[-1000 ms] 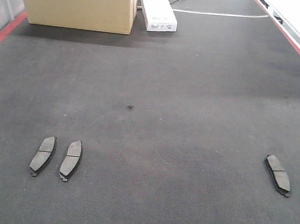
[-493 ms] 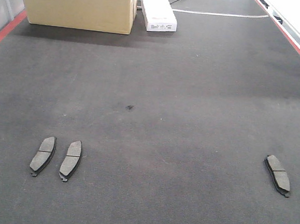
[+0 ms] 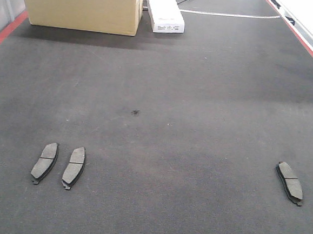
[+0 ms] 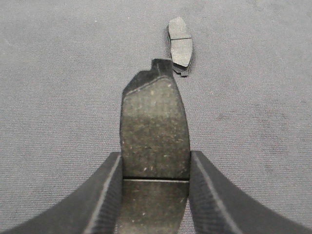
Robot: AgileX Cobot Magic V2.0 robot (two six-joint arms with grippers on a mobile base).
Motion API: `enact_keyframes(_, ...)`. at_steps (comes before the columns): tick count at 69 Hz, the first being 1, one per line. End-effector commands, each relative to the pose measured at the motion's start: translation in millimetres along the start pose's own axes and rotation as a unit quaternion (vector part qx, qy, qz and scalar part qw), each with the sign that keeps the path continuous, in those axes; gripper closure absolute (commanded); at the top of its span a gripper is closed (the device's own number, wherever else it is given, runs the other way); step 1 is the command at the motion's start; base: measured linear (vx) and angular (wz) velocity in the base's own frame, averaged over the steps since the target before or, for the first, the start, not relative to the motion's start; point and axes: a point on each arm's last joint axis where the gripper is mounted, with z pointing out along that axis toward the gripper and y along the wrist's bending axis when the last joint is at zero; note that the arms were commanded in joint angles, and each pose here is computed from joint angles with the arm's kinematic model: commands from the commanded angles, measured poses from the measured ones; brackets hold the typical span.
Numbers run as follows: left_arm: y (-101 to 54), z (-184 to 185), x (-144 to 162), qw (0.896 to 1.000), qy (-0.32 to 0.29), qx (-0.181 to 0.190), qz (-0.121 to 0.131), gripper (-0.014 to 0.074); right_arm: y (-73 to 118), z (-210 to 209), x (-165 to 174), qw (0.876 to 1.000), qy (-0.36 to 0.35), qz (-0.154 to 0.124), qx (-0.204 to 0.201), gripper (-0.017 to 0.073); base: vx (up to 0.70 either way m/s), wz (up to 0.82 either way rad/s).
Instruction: Move and align brake pads A on conveyor
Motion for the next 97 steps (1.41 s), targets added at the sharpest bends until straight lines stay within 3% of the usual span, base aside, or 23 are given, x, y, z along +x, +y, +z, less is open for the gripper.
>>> enact_keyframes(1, 0.8, -1.9, -12.4, 0.999, -0.038, -0.002, -0.003, 0.006, -0.3, -5.8, -13.2, 0.999, -0.049, -0.001, 0.002, 0.0564, 0.0, 0.0)
enact_keyframes(39, 0.7, -2.2, -13.6, 0.999, -0.044, -0.001, -0.003, 0.0076, -0.3, -5.8, -13.2, 0.999, -0.049, -0.001, 0.002, 0.0564, 0.0, 0.0)
enact_keyframes(50, 0.7, -2.2, -13.6, 0.999, -0.044, -0.001, -0.003, 0.0235, -0.3, -5.8, -13.2, 0.999, -0.049, -0.001, 0.002, 0.0564, 0.0, 0.0)
enact_keyframes(65, 0.8, -2.2, -13.6, 0.999, -0.044, -0.002, -0.002, 0.0603, -0.3, -5.8, -13.2, 0.999, -0.049, -0.001, 0.002, 0.0564, 0.0, 0.0)
enact_keyframes(97, 0.8, -2.1, -12.5, 0.999, -0.037, -0.002, -0.002, 0.0601, -0.2, -5.8, -13.2, 0.999, -0.049, -0.001, 0.001, 0.0564, 0.0, 0.0)
